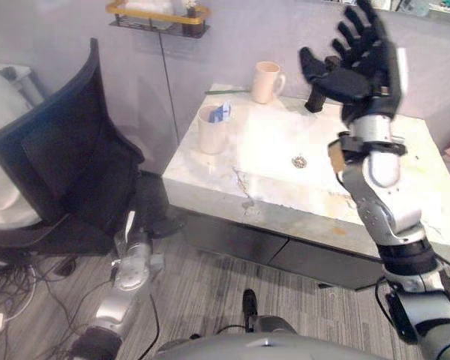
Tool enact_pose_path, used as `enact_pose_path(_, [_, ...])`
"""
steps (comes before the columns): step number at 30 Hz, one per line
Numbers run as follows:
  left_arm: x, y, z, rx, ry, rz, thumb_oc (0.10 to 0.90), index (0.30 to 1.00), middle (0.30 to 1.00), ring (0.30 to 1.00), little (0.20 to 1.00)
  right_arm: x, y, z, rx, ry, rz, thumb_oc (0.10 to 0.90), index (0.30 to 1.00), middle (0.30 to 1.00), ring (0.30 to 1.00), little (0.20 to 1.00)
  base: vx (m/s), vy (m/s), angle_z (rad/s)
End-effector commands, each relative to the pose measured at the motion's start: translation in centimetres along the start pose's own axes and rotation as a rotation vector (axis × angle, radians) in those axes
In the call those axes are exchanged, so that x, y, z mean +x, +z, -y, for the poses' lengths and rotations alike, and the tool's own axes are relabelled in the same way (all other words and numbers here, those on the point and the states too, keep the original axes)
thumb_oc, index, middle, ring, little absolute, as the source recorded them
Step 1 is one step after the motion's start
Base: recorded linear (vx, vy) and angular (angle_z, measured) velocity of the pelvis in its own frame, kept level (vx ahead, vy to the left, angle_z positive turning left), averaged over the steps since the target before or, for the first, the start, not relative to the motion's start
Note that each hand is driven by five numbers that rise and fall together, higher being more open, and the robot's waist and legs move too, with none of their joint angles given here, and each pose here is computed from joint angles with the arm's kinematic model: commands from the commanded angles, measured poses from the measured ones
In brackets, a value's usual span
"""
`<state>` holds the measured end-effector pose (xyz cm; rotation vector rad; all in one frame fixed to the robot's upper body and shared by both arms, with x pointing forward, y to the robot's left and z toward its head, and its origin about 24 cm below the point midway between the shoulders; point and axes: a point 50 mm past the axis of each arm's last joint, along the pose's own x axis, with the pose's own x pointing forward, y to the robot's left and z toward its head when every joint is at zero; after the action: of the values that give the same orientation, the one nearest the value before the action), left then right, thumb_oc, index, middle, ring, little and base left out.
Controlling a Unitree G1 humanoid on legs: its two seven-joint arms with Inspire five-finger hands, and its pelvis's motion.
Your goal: Organize the bathroom.
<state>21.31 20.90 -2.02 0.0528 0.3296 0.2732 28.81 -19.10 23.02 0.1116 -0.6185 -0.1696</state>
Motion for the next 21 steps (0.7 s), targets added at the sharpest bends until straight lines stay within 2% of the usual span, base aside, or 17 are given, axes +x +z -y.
enact_pose_path(1, [1.2, 4.2, -1.0, -0.012, 0.046, 0.238, 0.800, 0.900, 0.900, 0.900, 0.900, 0.9, 7.1, 2.9, -0.144, -0.139, 0.468, 0.800, 0.900, 0.900, 0.900, 0.900, -0.01, 0.040, -0.12])
enact_pose_path(2, [1.2, 4.1, -0.9, -0.011, 0.045, 0.238, 0.800, 0.900, 0.900, 0.900, 0.900, 0.9, 7.1, 2.9, -0.146, -0.140, 0.469, 0.800, 0.900, 0.900, 0.900, 0.900, -0.02, 0.043, -0.10])
enact_pose_path(3, [1.1, 3.4, -1.5, -0.014, 0.060, 0.218, 0.800, 0.900, 0.900, 0.900, 0.900, 0.7, 7.5, 4.7, -0.204, -0.226, 0.510, 0.800, 0.900, 0.900, 0.900, 0.900, -0.02, 0.031, -0.06])
enact_pose_path(5, [1.0, 3.0, -1.9, -0.016, 0.071, 0.203, 0.800, 0.900, 0.900, 0.900, 0.900, 0.5, 7.7, 6.1, -0.248, -0.290, 0.529, 0.800, 0.900, 0.900, 0.900, 0.900, -0.02, 0.034, -0.05])
enact_pose_path(7, [0.8, 1.9, -3.1, 0.013, 0.098, 0.188, 0.800, 0.900, 0.900, 0.900, 0.900, -0.1, 8.2, 9.7, -0.375, -0.471, 0.591, 0.800, 0.900, 0.900, 0.900, 0.900, -0.03, 0.029, -0.03])
enact_pose_path(8, [0.8, 1.9, -3.1, 0.015, 0.099, 0.187, 0.800, 0.900, 0.900, 0.900, 0.900, -0.1, 8.2, 9.9, -0.387, -0.485, 0.596, 0.800, 0.900, 0.900, 0.900, 0.900, -0.02, 0.043, -0.02])
enact_pose_path(9, [0.8, 1.2, -4.0, 0.039, 0.139, 0.171, 0.800, 0.900, 0.900, 0.900, 0.900, -0.9, 8.5, 12.8, -0.497, -0.643, 0.608, 0.800, 0.900, 0.900, 0.900, 0.900, 0.00, 0.035, -0.02])
enact_pose_path(10, [0.7, 1.1, -4.2, 0.044, 0.146, 0.170, 0.800, 0.900, 0.900, 0.900, 0.900, -1.1, 8.6, 13.4, -0.509, -0.667, 0.608, 0.800, 0.900, 0.900, 0.900, 0.900, 0.01, 0.041, -0.03])
enact_pose_path(12, [0.7, 0.3, -5.1, 0.090, 0.194, 0.143, 0.800, 0.900, 0.900, 0.900, 0.900, -2.3, 8.9, 16.7, -0.579, -0.827, 0.583, 0.800, 0.900, 0.900, 0.900, 0.900, 0.00, 0.000, 0.00])
enact_pose_path(14, [0.7, -0.6, -6.3, 0.142, 0.245, 0.109, 0.800, 0.900, 0.900, 0.900, 0.900, -3.8, 8.9, 20.1, -0.648, -0.968, 0.515, 0.800, 0.900, 0.900, 0.900, 0.900, -0.01, -0.046, -0.03])
enact_pose_path(17, [0.6, -1.1, -7.4, 0.184, 0.289, 0.089, 0.800, 0.900, 0.900, 0.900, 0.900, -5.5, 8.8, 23.2, -0.669, -1.083, 0.422, 0.800, 0.900, 0.900, 0.900, 0.900, -0.08, -0.068, -0.26])
enact_pose_path(19, [0.7, -2.0, -8.0, 0.207, 0.304, 0.052, 0.800, 0.900, 0.900, 0.900, 0.900, -8.2, 7.7, 27.1, -0.677, -1.177, 0.260, 0.800, 0.900, 0.900, 0.900, 0.900, -0.12, -0.084, -0.15])
enact_pose_path(21, [0.7, -2.7, -8.5, 0.222, 0.316, 0.030, 0.800, 0.900, 0.900, 0.900, 0.900, -10.5, 6.8, 29.3, -0.720, -1.251, 0.155, 0.800, 0.900, 0.900, 0.900, 0.900, -0.15, -0.081, 0.08])
